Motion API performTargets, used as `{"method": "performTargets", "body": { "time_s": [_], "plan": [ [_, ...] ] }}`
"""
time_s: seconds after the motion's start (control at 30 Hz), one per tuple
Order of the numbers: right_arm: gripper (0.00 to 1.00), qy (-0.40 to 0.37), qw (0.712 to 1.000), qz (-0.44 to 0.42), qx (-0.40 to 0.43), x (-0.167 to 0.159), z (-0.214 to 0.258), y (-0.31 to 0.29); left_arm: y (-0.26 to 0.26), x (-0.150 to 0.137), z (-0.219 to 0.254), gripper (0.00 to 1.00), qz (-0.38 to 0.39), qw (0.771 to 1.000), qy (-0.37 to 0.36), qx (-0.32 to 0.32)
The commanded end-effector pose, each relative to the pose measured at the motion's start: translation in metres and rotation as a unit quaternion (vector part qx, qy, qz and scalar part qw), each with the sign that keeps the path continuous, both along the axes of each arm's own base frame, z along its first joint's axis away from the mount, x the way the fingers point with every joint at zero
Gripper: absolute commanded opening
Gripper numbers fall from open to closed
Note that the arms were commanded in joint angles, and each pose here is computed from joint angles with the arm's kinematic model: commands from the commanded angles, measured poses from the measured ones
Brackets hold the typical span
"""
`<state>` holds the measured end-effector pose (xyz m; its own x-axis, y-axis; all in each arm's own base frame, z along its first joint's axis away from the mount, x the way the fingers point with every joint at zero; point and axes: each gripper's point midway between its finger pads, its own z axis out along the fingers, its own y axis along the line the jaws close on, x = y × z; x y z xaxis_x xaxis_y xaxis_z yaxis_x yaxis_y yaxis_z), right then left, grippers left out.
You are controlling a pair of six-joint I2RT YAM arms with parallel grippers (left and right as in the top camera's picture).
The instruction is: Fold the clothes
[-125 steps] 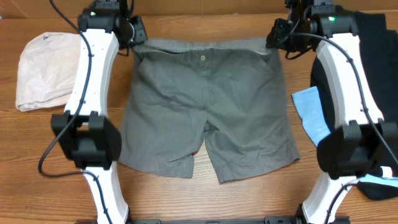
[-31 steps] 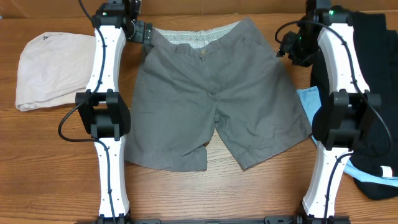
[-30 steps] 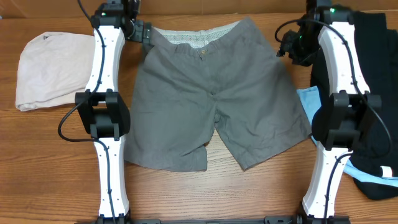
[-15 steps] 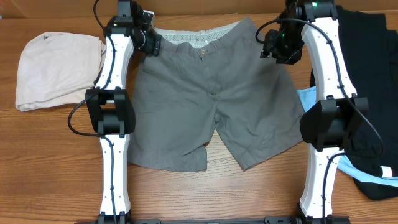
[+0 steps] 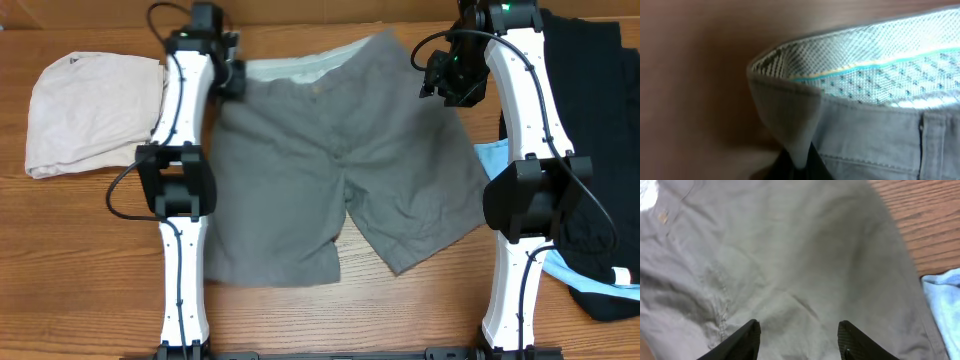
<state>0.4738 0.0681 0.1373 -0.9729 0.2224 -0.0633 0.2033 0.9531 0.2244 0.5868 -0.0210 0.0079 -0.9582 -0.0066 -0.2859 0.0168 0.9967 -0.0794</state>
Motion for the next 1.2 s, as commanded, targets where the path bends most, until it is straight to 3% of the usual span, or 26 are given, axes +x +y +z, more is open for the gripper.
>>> {"method": "performTargets", "body": {
  "time_s": [0.0,0.17,0.33,0.53,0.73,0.93,1.17],
  "plan": [
    [0.54,-0.016,1.000,-0.001,0.000,0.004,0.010,0.001,0.103,-0.039,0.015,0.07,0.160,0.984,0.062,0.049],
    [0.54,-0.018,1.000,-0.001,0.001,0.005,0.009,0.001,0.143,-0.075,0.031,0.27,0.205,0.973,0.108,0.007],
    [0.54,0.007,1.000,-0.025,0.000,-0.004,0.008,0.000,0.130,-0.075,0.046,0.43,0.167,0.978,0.100,-0.081],
    [0.54,0.084,0.995,-0.043,-0.014,-0.035,-0.009,-0.009,0.092,-0.051,0.115,0.54,0.088,0.993,0.004,-0.081],
    [0.58,0.133,0.988,-0.046,-0.061,-0.053,-0.044,-0.031,0.045,-0.040,0.213,0.74,0.014,0.990,-0.126,-0.064],
    [0.61,0.152,0.985,-0.018,-0.074,-0.062,-0.086,-0.047,-0.001,-0.048,0.273,0.79,-0.066,0.977,-0.196,-0.044],
    [0.60,0.152,0.986,0.011,-0.073,-0.068,-0.123,-0.053,-0.031,-0.051,0.283,0.81,-0.110,0.971,-0.211,-0.040]
  ]
}}
